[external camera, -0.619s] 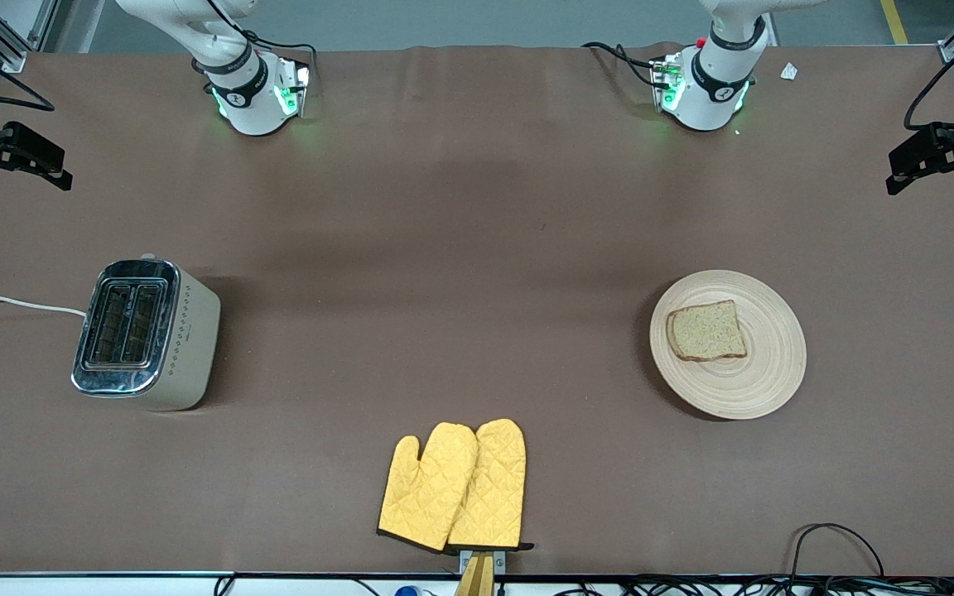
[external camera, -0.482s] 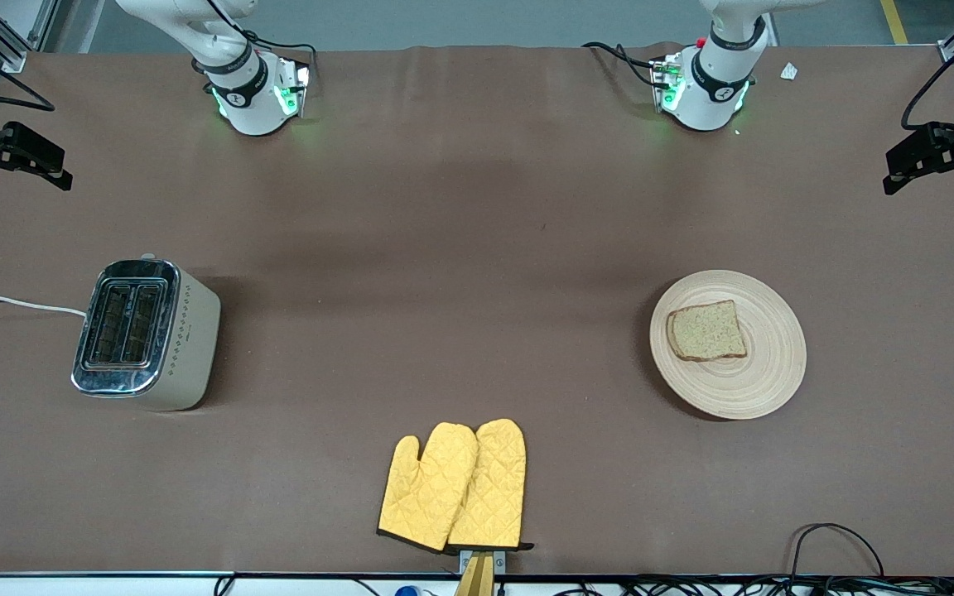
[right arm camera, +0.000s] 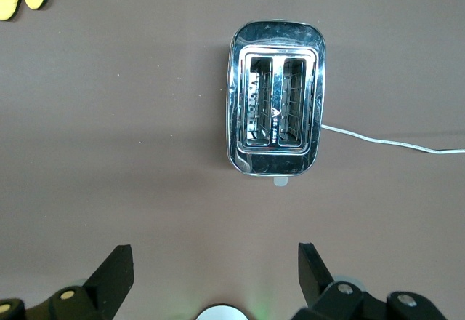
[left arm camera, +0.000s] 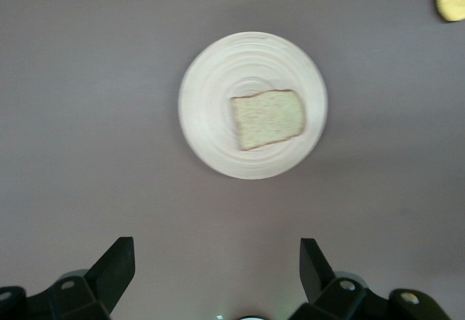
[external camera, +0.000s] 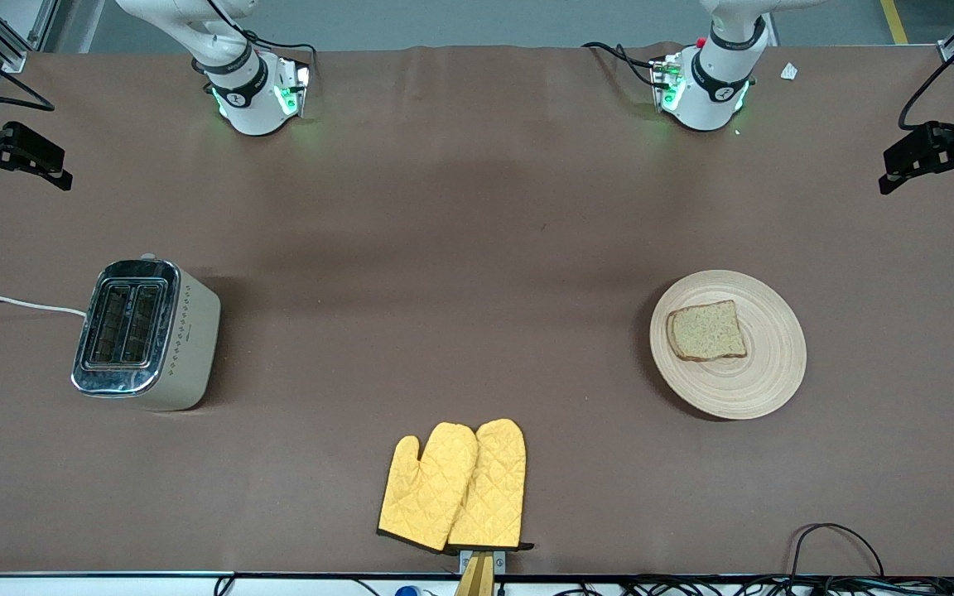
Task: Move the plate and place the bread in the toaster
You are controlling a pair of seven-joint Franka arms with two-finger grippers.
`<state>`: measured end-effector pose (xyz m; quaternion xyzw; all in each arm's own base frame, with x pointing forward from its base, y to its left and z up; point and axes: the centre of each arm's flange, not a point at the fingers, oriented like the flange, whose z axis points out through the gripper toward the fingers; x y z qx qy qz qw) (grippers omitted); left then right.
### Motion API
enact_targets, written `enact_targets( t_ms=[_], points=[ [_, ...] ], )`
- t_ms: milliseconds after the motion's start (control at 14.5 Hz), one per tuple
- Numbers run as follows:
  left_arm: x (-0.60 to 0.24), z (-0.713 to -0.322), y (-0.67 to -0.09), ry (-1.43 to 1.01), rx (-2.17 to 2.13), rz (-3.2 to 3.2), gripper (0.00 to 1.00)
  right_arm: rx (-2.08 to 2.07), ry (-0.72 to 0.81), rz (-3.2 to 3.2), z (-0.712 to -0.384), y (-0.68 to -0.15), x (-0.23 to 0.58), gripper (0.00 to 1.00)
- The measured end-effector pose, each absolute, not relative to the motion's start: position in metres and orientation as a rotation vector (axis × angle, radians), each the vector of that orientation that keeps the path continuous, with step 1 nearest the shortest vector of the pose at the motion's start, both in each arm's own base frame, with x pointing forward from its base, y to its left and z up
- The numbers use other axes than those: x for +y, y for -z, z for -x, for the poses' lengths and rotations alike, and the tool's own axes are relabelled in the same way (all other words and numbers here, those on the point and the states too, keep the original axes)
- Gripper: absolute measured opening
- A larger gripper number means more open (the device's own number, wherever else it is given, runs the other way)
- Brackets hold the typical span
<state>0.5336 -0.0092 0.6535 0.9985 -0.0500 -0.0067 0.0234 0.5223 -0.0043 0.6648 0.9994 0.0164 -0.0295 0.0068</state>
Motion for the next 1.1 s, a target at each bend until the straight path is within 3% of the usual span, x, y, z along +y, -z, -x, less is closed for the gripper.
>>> enact_targets(
  t_ms=[206, 482, 1101],
  points=[
    [0.018, -0.569, -0.604, 0.068, -0.061, -2.989, 1.00, 0.051, 0.092, -3.126, -0.522, -0.665, -0.004, 1.00],
    [0.090, -0.625, -0.490, 0.113, 0.135, -2.780, 1.00, 0.051, 0.092, -3.126, -0.522, -0.665, -0.005, 1.00],
    [0.194, -0.648, -0.286, 0.080, 0.018, -2.483, 0.99, 0.050, 0.093, -3.126, -0.522, -0.665, -0.005, 1.00]
  ],
)
